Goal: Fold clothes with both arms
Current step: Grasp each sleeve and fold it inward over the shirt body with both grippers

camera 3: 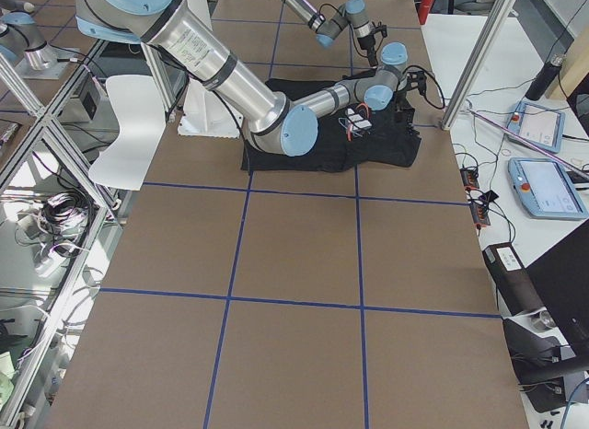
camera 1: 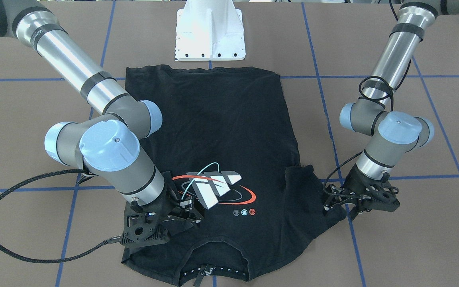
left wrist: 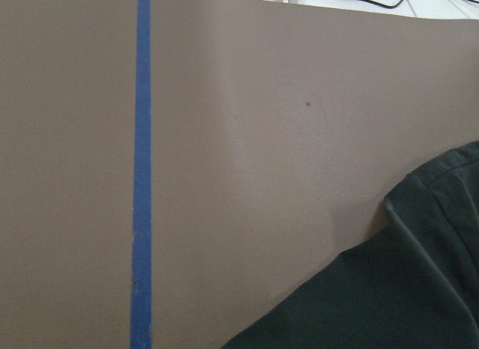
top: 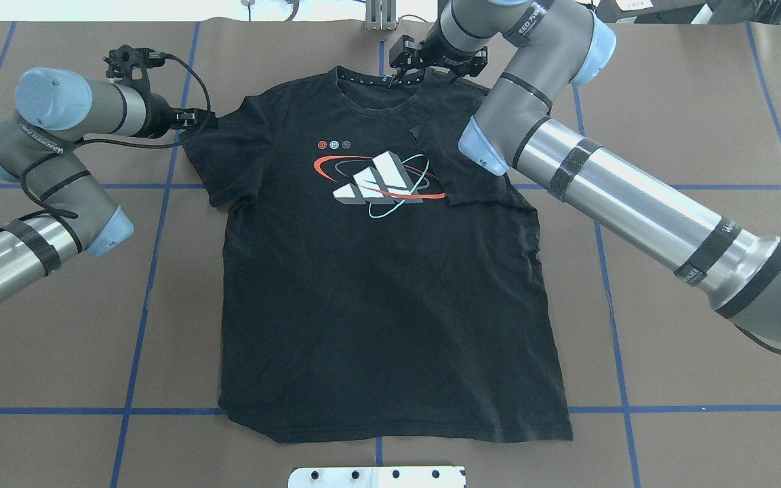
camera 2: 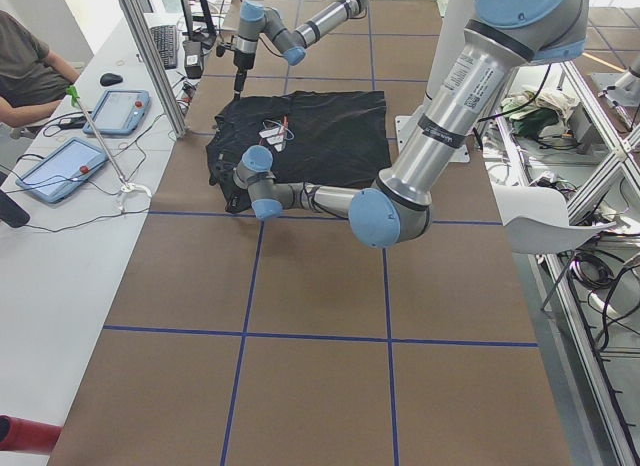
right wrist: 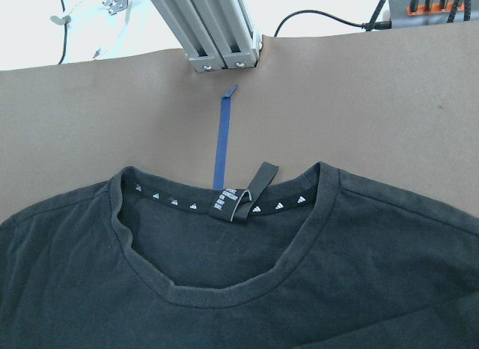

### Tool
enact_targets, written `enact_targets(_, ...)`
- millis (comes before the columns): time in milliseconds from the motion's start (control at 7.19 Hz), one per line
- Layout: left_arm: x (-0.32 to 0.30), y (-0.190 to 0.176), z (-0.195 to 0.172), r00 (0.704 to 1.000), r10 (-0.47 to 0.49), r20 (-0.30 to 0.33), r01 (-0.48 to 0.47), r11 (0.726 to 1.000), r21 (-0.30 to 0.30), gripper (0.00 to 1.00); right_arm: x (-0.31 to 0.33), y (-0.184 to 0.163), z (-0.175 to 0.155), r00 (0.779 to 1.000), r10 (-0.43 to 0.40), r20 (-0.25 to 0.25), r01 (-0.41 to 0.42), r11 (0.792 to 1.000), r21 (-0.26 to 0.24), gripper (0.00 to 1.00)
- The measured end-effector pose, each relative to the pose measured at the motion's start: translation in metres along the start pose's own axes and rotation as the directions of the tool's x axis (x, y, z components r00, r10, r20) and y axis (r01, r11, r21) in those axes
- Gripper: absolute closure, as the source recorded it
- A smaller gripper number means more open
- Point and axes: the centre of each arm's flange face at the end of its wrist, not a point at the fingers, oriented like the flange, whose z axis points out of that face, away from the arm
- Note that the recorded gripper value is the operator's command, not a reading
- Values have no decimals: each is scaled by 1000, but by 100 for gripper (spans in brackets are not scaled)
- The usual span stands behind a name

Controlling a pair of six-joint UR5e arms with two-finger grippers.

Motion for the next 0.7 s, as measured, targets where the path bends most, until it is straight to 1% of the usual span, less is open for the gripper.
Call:
enact_targets(139, -3, 2, 0, 1000, 1, 4, -1, 1000, -2, 18, 10, 2, -8, 1000, 4, 14, -4, 1000, -6, 1)
enact_targets(417, -8, 3, 0, 1000, 1, 10, -1, 1000, -4, 18, 25, 6, -14, 1000, 5, 22, -5, 1000, -11, 1)
enact_targets(696, -12, 5, 0, 1000, 0, 16, 0, 1000, -7, 25, 31, 7, -15, 1000, 4, 20, -4, 1000, -11, 1)
